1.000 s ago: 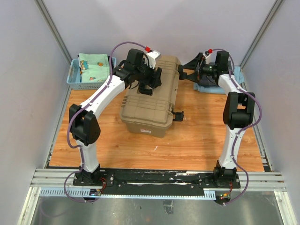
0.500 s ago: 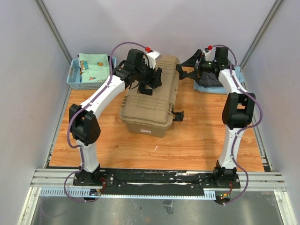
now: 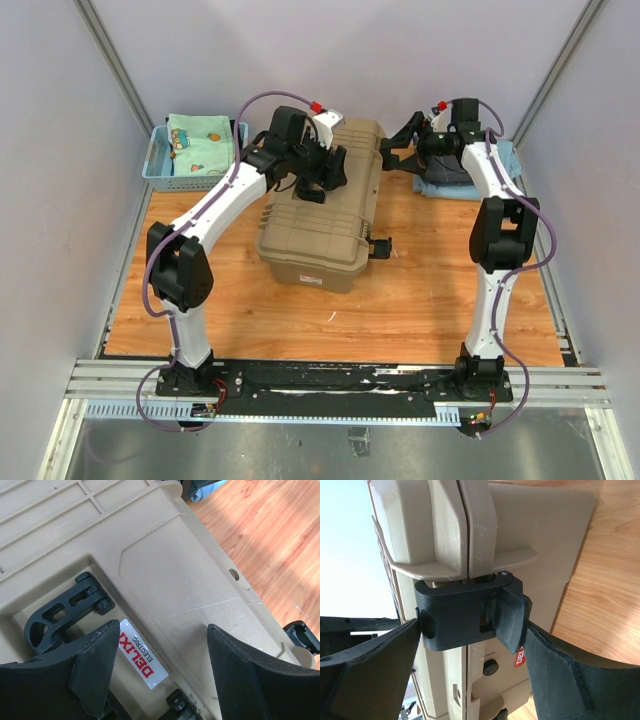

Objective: Pack the tool kit
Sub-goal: Close the toolbox at the center of the board.

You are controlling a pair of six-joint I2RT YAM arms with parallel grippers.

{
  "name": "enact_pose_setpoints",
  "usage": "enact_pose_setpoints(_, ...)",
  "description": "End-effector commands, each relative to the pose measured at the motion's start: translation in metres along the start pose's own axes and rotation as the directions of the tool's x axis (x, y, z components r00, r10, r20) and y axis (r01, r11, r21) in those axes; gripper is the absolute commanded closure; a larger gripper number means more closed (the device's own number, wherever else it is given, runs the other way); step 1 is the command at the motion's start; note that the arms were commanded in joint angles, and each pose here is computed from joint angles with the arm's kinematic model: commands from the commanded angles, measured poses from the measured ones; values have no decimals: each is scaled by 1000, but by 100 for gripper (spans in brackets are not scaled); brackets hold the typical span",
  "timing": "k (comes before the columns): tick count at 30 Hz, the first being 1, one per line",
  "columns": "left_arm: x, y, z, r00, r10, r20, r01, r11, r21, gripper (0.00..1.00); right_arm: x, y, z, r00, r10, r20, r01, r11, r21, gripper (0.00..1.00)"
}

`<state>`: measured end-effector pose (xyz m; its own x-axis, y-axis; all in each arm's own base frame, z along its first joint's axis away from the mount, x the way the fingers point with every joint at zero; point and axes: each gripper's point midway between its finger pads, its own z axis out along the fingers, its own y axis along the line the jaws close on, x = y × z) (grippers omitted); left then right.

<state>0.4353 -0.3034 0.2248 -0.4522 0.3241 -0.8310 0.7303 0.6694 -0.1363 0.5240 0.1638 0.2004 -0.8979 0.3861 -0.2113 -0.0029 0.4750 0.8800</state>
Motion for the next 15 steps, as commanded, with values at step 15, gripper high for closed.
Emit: enact_pose_setpoints(15,142,-16,9,892,-87,-444,111,993,28,26,-8,25,9,999,-51,3,51,999,-5,20)
